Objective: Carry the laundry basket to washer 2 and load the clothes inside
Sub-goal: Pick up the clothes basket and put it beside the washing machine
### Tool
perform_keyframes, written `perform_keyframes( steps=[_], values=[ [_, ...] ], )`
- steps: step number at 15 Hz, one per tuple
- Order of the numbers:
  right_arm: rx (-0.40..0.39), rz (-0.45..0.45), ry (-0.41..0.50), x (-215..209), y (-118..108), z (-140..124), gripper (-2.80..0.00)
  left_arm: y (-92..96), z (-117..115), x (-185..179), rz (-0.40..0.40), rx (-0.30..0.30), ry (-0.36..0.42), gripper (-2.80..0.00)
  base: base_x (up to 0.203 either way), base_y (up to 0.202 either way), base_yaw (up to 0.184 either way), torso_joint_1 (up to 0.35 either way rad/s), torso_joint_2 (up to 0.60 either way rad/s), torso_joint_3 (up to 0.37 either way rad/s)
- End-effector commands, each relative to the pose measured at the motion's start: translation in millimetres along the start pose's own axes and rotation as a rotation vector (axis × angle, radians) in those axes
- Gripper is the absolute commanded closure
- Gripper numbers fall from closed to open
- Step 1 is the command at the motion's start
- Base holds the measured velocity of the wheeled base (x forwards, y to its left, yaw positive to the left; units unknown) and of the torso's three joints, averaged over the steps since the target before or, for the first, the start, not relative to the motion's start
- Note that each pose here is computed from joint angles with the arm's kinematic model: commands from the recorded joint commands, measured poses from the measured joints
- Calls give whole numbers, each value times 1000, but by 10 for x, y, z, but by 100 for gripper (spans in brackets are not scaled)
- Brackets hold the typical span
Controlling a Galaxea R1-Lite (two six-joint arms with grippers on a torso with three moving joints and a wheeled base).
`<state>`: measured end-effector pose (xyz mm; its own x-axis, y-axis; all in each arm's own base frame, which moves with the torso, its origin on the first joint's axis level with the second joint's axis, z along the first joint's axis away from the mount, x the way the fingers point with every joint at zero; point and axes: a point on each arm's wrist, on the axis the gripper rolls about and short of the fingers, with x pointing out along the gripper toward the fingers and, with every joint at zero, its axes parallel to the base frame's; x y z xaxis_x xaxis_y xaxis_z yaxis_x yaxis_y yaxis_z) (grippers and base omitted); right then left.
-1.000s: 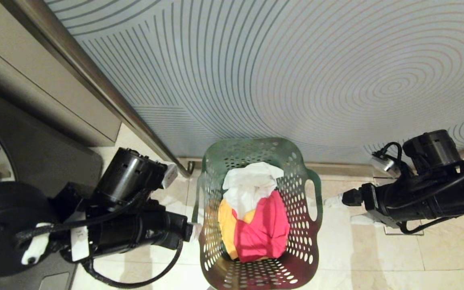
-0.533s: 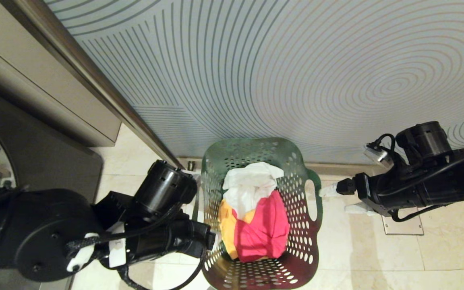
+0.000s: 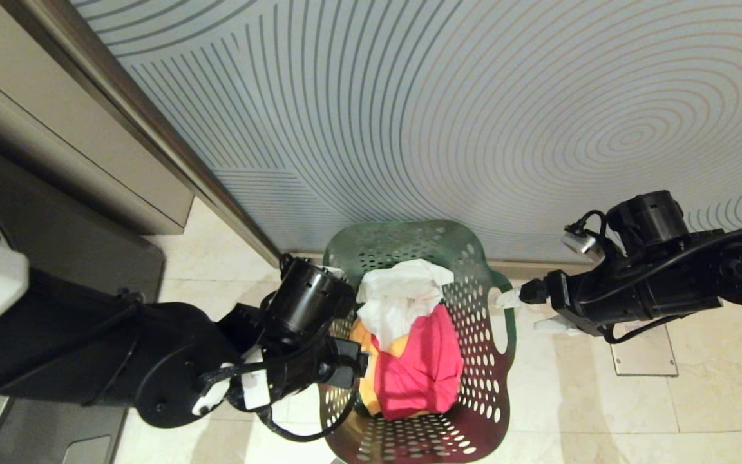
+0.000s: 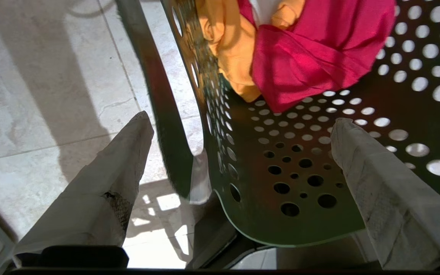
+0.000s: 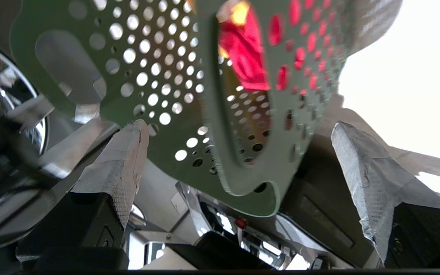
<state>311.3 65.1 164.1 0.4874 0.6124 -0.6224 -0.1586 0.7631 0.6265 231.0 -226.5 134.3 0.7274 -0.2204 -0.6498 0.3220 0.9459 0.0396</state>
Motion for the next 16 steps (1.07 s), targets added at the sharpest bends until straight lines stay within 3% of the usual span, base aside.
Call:
perform_keyframes(
  steps=[1,6,10,16],
  values=[
    [-9,13,16,44,53,-19,-280,-40,-38,137,21,9,23,-280,0,0,0,0,0,0],
    [-21,49,22,212,203,90,-280,-34,-8,158,27,-5,16,-280,0,0,0,0,0,0],
    [-6,58,16,263,203,146,-280,-59,41,155,-19,-12,12,-280,0,0,0,0,0,0],
    [100,174,-43,506,309,226,-280,-61,54,156,-40,-15,14,-280,0,0,0,0,0,0]
  ],
)
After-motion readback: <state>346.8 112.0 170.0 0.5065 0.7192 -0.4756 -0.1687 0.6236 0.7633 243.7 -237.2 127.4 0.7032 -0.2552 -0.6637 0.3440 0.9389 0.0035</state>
